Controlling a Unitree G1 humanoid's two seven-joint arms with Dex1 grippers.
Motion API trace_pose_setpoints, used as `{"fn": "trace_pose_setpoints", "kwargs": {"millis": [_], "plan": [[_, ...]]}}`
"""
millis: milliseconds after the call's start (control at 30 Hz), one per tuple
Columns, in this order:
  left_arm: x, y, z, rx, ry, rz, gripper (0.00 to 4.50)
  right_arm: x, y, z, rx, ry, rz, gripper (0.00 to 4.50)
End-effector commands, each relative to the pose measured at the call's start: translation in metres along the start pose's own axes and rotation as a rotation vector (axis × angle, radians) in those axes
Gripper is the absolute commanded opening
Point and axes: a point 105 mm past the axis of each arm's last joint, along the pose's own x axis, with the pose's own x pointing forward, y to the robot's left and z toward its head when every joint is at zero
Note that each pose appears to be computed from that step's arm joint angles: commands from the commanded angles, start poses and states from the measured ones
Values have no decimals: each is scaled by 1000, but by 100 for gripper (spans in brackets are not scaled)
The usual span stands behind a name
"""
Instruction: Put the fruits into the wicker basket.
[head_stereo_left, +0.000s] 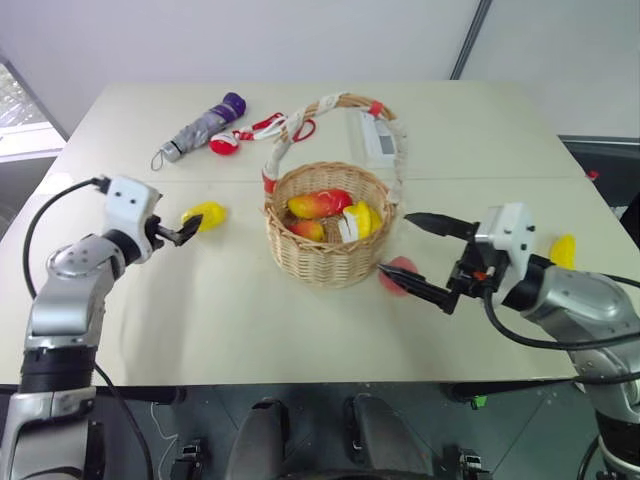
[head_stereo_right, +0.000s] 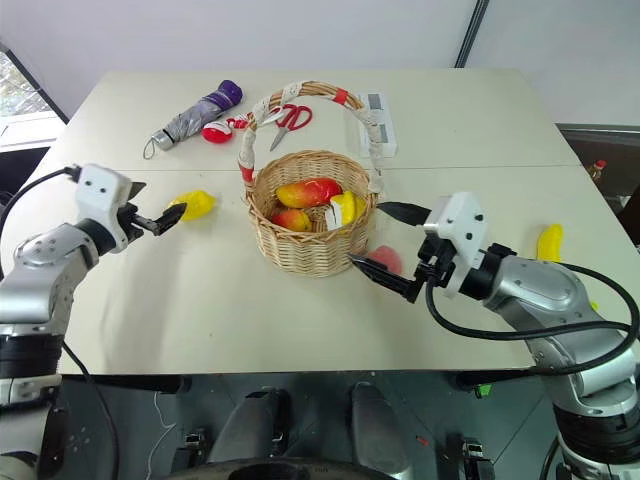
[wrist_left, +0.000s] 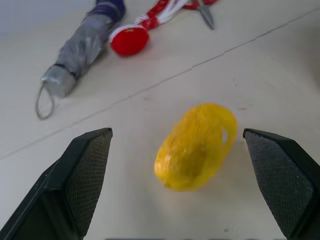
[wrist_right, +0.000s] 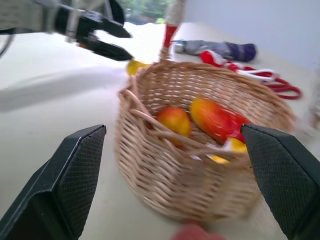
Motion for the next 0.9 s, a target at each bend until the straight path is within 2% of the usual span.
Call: {"fn": "trace_pose_setpoints", "kwargs": {"millis": [33, 400, 500, 633, 667, 800, 867, 900], "plan": [[7, 5, 2, 65, 49, -36, 450, 6, 9, 14, -56, -27, 54, 450], [43, 3, -10, 149, 167, -132, 450, 12, 16, 18, -74, -68, 53, 450], [47, 7, -9, 144, 161, -113, 369, 12, 18, 18, -77, -75, 43, 450], [47, 9, -7, 147, 138, -116, 166, 13, 19, 18, -76, -78, 37, 450], [47, 9, -7, 144, 135, -116, 152, 14, 19, 18, -76, -77, 38, 450], [38, 14, -4, 137, 104, -109, 152, 14, 19, 17, -81, -73, 42, 450], [25, 13, 9, 101, 21, -140, 152, 13, 18, 18, -90, -69, 41, 450], [15, 5, 24, 80, -60, -196, 152, 11, 14, 19, -95, -64, 36, 450]]}}
